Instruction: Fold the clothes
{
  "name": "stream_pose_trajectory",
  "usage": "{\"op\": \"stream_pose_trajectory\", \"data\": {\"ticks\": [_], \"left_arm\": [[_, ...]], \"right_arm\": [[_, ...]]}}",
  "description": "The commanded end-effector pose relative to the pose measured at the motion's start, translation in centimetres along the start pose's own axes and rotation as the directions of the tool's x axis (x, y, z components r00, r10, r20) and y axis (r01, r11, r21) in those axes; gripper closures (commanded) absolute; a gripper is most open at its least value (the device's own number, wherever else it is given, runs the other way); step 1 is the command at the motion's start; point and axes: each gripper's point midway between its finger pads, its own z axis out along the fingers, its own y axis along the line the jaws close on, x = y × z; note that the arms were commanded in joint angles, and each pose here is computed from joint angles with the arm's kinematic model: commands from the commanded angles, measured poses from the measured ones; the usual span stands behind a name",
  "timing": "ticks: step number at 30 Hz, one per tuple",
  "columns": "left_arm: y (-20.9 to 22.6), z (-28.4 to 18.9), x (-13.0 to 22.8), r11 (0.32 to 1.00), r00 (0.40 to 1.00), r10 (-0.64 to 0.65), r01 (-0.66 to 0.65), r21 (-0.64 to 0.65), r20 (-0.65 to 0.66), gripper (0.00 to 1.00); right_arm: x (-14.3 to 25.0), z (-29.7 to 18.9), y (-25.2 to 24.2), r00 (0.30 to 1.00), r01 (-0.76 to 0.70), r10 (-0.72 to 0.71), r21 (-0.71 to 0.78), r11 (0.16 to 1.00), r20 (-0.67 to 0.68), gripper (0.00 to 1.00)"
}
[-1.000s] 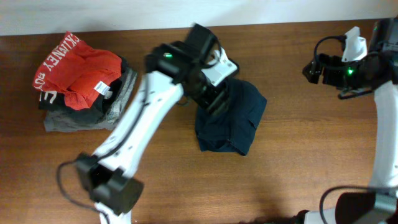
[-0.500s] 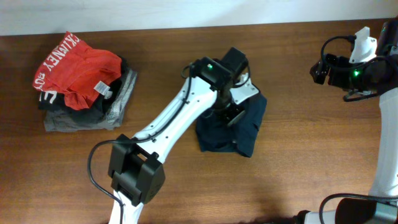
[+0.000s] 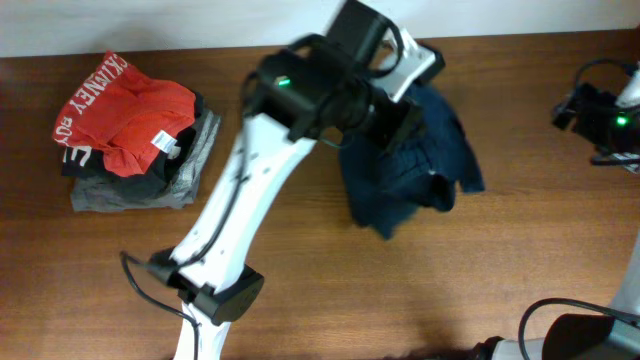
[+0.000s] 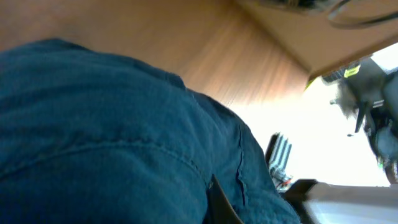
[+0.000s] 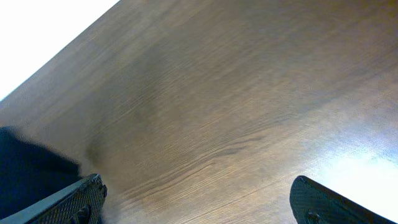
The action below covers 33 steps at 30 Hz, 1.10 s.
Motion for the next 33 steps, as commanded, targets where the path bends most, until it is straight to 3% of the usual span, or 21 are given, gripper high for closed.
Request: {"op": "stream_pose_trajectory", "data": {"ticks": [1, 6, 13, 18, 23, 28, 33], "left_arm": [[-1.8, -4.5, -1.3, 0.998, 0.994, -0.039, 0.044, -0.047, 0.103, 1.00], [-3.4, -6.6, -1.9, 0.998, 0.985, -0.061, 0.065, -0.023, 0.161, 1.00], [-5.5, -4.5, -2.8, 0.986, 0.983, -0.119, 0.100, 0.131, 0.143, 1.00], [-6.3, -0.3, -2.0, 0.952, 0.982, -0.186, 0.175, 0.253, 0.022, 1.00], [-7.2, 4.1, 0.2, 0.887, 0.965, -0.214, 0.257, 0.383, -0.151, 1.00], [-3.6, 6.7, 0.9, 0.865, 0.923, -0.319, 0.377, 0.330, -0.218, 1.00], [5.1, 7.4, 0.4, 0.834, 0.865, -0.469, 0.500, 0.234, -0.176, 1.00]], "right_arm": [[-0.4, -0.9, -0.7, 0.999, -0.043, 0.042, 0.018, 0.999, 0.025, 0.01], [-0.3, -0.9, -0.3, 0.999, -0.037, 0.037, -0.001, 0.999, 0.022, 0.01], [-0.6, -1.1, -1.3, 0.999, -0.042, 0.041, 0.016, 0.999, 0.033, 0.01], [-1.5, -1.9, -4.3, 0.991, -0.113, 0.110, 0.043, 0.993, 0.071, 0.01], [-1.9, -2.9, -5.6, 0.979, -0.182, 0.185, -0.047, 0.982, 0.083, 0.01], [-2.0, -3.0, -6.0, 0.976, -0.194, 0.198, -0.054, 0.980, 0.087, 0.01], [-2.2, -3.1, -6.0, 0.976, -0.191, 0.196, -0.055, 0.980, 0.093, 0.01]]}}
